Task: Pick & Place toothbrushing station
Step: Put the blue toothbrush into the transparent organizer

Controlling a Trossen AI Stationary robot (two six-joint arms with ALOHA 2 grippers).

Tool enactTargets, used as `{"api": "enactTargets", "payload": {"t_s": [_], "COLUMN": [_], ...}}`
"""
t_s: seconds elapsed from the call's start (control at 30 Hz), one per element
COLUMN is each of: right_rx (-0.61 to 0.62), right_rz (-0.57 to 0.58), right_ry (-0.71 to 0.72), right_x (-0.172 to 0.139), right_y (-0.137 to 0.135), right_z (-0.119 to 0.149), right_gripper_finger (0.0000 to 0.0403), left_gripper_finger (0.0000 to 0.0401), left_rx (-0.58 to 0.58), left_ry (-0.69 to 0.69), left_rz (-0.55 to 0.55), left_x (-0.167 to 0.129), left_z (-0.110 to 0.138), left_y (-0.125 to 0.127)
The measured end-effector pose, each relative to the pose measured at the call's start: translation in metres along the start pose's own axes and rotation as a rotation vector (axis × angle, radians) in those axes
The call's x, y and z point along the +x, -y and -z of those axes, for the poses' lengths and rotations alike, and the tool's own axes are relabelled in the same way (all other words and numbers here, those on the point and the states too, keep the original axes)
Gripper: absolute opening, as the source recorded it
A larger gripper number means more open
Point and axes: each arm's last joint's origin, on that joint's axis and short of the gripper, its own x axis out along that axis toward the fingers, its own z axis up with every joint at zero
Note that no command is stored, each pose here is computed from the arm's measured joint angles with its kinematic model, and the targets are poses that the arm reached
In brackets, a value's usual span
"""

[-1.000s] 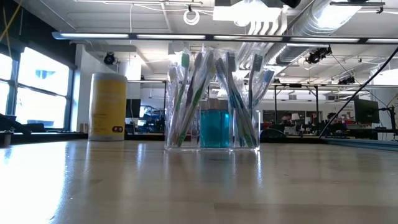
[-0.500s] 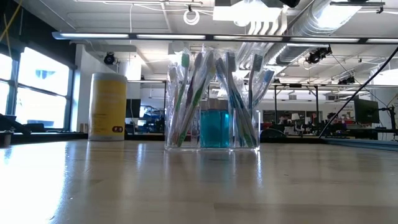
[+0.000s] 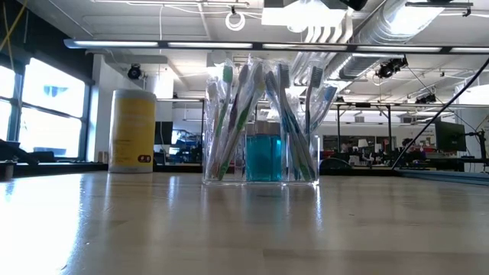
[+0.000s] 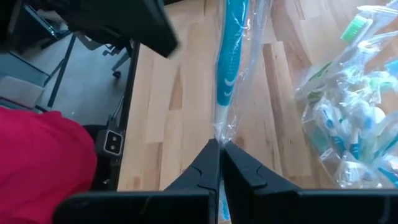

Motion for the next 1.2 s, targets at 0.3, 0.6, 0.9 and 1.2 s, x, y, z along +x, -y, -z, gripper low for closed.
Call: {"api": "enactTargets", "payload": {"t_s": [0.3,0.6,0.9,1.2], "right_rx": [0.007,0.007,0.007,0.003], "right_rz": [-0.001,-0.002,-0.007,-0.009], "right_ry": [0.002,0.003,0.003,0.002], "right_x": [0.000,0.000,0.000,0.000], "right_y": [0.000,0.000,0.000,-0.001], "right_z": [0.000,0.000,0.000,0.000], "right_gripper_finger": [0.0003,0.0003,0.0003,0.0003], "left_gripper_finger": [0.0124,0.0124,0.0123,0.0021], "left_rx": [-0.012,-0.019,-0.040,-0.021], "left_ry": [-0.028,-0.019,-0.052,-0.048], "left_rz": [0.030,0.054,0.058,0.069], "left_x": [0.022,0.027,0.041,0.039], "left_z": [0.002,0.002,0.009,0.009], "left_y": [0.001,0.003,-0.001,0.001]}}
